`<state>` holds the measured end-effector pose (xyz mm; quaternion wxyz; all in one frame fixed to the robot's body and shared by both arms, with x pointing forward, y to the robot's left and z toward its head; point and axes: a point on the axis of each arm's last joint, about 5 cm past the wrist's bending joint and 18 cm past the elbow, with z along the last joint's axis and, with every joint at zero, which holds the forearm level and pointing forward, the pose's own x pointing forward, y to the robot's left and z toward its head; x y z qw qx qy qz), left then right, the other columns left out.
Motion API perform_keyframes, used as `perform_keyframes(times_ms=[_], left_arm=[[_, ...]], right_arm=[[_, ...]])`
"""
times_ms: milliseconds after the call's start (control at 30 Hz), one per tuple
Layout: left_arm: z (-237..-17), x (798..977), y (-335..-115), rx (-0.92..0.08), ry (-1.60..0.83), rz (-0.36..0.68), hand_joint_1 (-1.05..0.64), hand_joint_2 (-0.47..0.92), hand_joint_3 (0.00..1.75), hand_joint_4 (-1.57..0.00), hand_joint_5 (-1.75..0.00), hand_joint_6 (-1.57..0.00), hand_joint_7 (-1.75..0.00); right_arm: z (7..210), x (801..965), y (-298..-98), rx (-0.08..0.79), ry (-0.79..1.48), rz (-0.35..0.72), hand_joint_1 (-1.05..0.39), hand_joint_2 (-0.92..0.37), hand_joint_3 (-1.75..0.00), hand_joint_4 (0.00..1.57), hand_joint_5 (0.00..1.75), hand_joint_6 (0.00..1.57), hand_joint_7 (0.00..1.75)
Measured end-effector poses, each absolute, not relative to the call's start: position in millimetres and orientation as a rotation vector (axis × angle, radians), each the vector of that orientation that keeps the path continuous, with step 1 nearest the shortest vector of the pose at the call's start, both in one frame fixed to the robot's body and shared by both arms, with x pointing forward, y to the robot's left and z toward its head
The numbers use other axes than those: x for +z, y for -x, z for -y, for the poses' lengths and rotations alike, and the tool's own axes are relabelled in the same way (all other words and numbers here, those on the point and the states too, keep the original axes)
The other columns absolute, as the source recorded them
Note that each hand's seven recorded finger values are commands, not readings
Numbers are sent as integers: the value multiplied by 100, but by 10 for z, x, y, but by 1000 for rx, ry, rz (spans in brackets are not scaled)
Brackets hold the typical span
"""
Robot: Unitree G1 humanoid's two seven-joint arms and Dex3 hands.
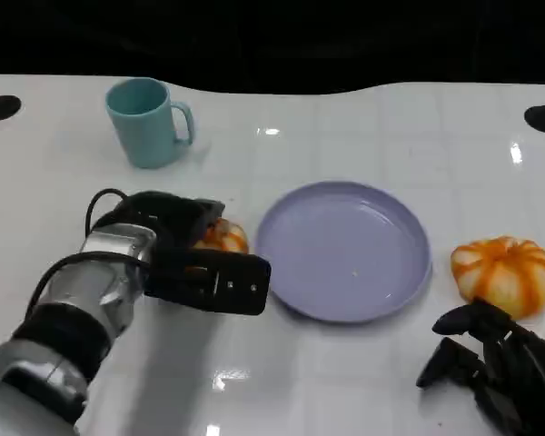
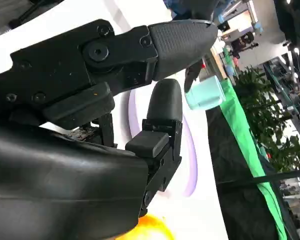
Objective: Grasp the bread from the table and place it into the plate.
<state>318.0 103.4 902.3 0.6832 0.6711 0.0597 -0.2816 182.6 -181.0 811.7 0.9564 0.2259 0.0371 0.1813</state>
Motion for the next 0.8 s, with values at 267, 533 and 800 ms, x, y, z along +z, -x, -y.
perform_keyframes(times_ms=[267,533,800], left_arm=[[-952,8960,-3198,-656,-1476,-183,-61,82,0,-6,-2,-13,0],[-938,8936,-3192,-628,-1488,-158,-45,85,1,-19,-7,-22,-3],[-935,8823,-3114,-473,-1406,22,-27,92,10,-83,-146,-122,-10]], right_arm=[[1818,8129,-1817,367,-456,-70,-54,-92,-23,67,150,61,118],[1822,8125,-1801,364,-453,-70,-55,-92,-25,65,151,60,119],[1828,8127,-1783,341,-449,-74,-55,-92,-23,66,152,60,121]])
